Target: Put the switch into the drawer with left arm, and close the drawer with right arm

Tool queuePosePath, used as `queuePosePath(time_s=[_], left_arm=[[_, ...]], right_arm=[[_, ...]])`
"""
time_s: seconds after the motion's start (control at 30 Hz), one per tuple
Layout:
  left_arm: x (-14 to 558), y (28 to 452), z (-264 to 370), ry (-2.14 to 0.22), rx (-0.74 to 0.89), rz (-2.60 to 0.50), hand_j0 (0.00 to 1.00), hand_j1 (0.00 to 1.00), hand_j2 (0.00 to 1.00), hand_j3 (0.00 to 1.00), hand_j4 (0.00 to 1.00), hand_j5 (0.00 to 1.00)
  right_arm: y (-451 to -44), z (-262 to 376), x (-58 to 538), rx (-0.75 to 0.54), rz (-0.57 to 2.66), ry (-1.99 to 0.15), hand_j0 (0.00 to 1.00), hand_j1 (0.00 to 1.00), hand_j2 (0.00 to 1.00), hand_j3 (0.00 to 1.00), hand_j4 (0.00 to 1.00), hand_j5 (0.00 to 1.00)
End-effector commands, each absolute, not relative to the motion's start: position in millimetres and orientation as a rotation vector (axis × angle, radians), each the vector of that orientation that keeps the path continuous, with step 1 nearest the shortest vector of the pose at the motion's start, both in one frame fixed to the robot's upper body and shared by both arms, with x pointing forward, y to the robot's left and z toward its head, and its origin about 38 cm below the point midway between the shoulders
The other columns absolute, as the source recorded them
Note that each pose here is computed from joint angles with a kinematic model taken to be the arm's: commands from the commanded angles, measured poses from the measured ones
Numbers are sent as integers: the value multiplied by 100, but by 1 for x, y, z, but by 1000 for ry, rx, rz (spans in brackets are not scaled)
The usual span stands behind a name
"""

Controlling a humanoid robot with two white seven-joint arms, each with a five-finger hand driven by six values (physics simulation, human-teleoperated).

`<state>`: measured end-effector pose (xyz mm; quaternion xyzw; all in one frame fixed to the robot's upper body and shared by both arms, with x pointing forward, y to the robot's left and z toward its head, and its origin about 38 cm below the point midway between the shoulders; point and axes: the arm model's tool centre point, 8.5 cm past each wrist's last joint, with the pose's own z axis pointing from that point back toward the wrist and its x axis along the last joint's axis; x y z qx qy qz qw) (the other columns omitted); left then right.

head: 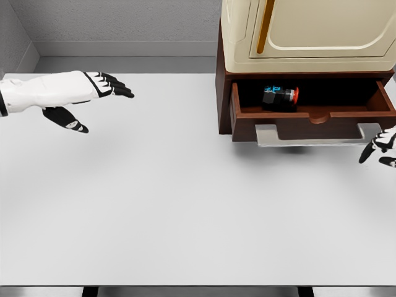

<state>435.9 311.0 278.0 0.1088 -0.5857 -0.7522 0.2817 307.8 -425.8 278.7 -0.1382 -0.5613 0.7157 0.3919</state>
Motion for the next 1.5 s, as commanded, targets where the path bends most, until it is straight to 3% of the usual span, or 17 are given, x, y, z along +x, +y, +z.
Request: queuePosePath(time_s=[0.0, 0.33, 1.47], left_arm=[[436, 312, 279, -1572, 290, -2006, 100, 100, 100, 100, 100, 100], [436, 312, 278, -1570, 287, -2007, 100, 100, 100, 100, 100, 100], [434, 308, 274, -1562, 272, -2021, 100, 100, 100, 100, 100, 100]], right_arm=[[-421, 262, 305, -294, 1824, -1405, 54, 54, 54, 54, 54, 54], [-411, 253, 309, -270, 1785, -1467, 60, 60, 60, 60, 60, 60], [-389, 240, 357, -227, 1758, -1528, 61, 61, 61, 61, 61, 61]])
